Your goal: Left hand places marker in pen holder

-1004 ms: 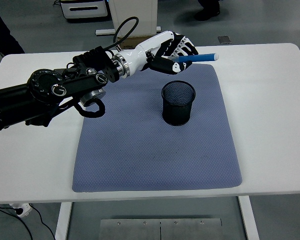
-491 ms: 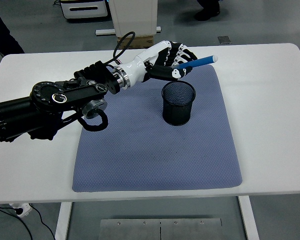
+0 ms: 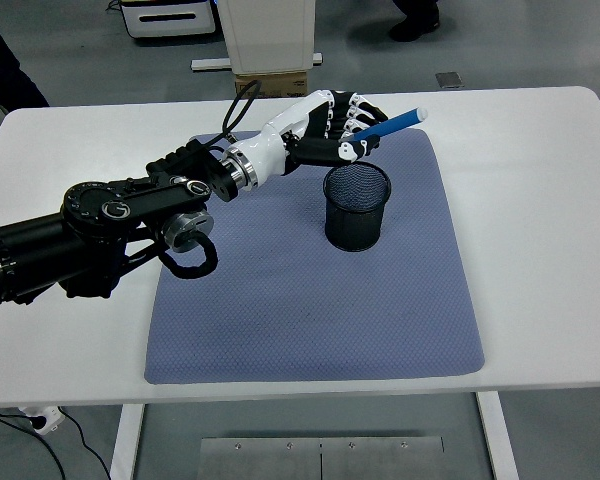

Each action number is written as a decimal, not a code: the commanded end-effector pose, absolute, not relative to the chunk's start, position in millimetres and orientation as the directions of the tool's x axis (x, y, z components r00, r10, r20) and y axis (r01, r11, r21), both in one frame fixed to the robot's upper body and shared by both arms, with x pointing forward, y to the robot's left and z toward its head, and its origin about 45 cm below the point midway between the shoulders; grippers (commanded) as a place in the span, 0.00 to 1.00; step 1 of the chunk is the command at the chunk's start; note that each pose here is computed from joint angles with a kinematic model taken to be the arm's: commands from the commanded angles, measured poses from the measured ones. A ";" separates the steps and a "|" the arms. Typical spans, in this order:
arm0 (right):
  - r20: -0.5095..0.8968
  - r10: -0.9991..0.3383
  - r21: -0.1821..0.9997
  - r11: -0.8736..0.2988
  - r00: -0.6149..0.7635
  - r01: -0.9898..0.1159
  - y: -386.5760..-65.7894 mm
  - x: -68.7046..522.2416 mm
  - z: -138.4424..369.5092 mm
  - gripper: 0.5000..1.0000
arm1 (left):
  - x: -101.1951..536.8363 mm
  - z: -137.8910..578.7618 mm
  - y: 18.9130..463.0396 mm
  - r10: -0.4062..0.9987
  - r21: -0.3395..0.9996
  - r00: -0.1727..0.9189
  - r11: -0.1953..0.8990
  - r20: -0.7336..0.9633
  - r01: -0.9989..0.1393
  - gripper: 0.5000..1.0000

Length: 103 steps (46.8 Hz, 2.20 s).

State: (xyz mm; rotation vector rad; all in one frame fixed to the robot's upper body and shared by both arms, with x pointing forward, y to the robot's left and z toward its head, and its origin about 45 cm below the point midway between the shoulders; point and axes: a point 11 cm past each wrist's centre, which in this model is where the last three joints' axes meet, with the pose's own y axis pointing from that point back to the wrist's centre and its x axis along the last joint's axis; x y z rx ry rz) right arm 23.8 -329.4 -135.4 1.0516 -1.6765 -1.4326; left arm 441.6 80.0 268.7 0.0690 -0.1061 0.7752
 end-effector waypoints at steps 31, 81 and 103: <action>-0.004 -0.899 0.987 0.066 -0.439 -0.144 -329.4 23.6 -135.4 1.00 | 437.9 254.5 80.0 0.724 0.018 0.690 0.689 0.028 -0.724 0.00; -0.004 -0.899 0.987 0.066 -0.439 -0.144 -329.4 23.6 -135.4 1.00 | 435.2 245.3 76.4 0.729 0.039 0.685 0.684 0.015 -0.729 0.92; -0.004 -0.899 0.987 0.066 -0.439 -0.144 -329.4 23.6 -135.4 1.00 | 454.5 276.3 92.2 0.774 -0.041 0.633 0.632 -0.006 -0.773 1.00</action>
